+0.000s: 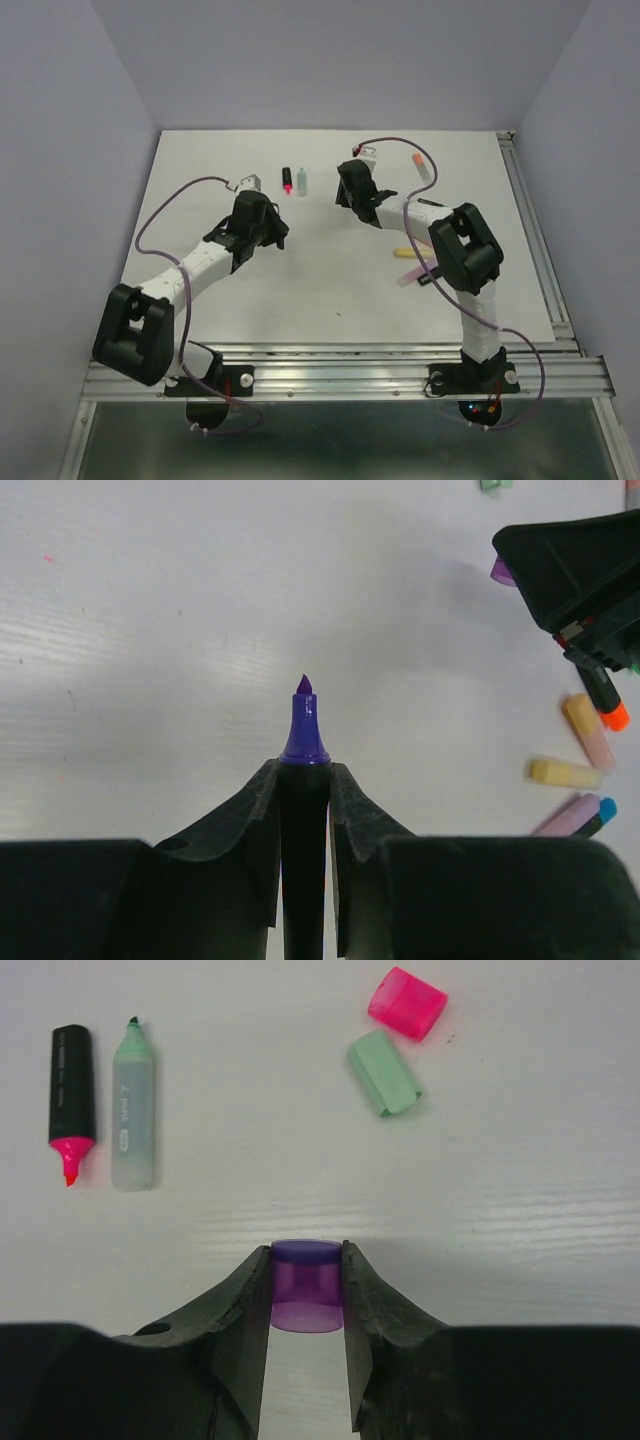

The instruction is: Open the pen caps

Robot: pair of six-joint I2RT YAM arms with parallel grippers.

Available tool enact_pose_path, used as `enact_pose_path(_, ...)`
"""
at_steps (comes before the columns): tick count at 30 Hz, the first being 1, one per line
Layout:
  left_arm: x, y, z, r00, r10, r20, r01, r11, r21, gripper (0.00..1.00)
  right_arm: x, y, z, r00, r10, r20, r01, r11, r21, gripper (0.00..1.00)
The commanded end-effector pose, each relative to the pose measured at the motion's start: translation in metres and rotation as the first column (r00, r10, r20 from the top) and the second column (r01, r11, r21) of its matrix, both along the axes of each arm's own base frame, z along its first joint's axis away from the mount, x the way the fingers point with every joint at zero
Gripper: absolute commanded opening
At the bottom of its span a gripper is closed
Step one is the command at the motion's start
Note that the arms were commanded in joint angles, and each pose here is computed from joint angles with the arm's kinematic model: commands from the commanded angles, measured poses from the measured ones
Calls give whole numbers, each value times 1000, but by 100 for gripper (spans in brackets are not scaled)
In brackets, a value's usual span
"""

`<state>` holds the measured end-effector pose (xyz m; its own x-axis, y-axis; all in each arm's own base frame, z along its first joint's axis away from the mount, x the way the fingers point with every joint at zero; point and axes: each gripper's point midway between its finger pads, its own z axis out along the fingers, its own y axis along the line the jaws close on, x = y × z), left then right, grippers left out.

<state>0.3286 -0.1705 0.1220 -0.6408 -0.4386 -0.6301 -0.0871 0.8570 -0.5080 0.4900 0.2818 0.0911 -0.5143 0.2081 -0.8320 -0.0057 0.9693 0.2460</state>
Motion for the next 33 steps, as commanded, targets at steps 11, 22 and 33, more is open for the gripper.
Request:
enact_pose_path(11,140,27,-8,997,59,-44,-51,983,174,0,51,-32,-19,999,-33,-8,31,985,-169,16)
enact_pose_path(22,195,52,-12,990,117,-76,-90,953,289,0,53,-37,-15,999,-39,-7,38,983,-177,62)
enact_pose_path(33,236,58,-38,983,144,-114,-98,936,339,0,19,-51,41,999,-13,45,19,992,-125,91)
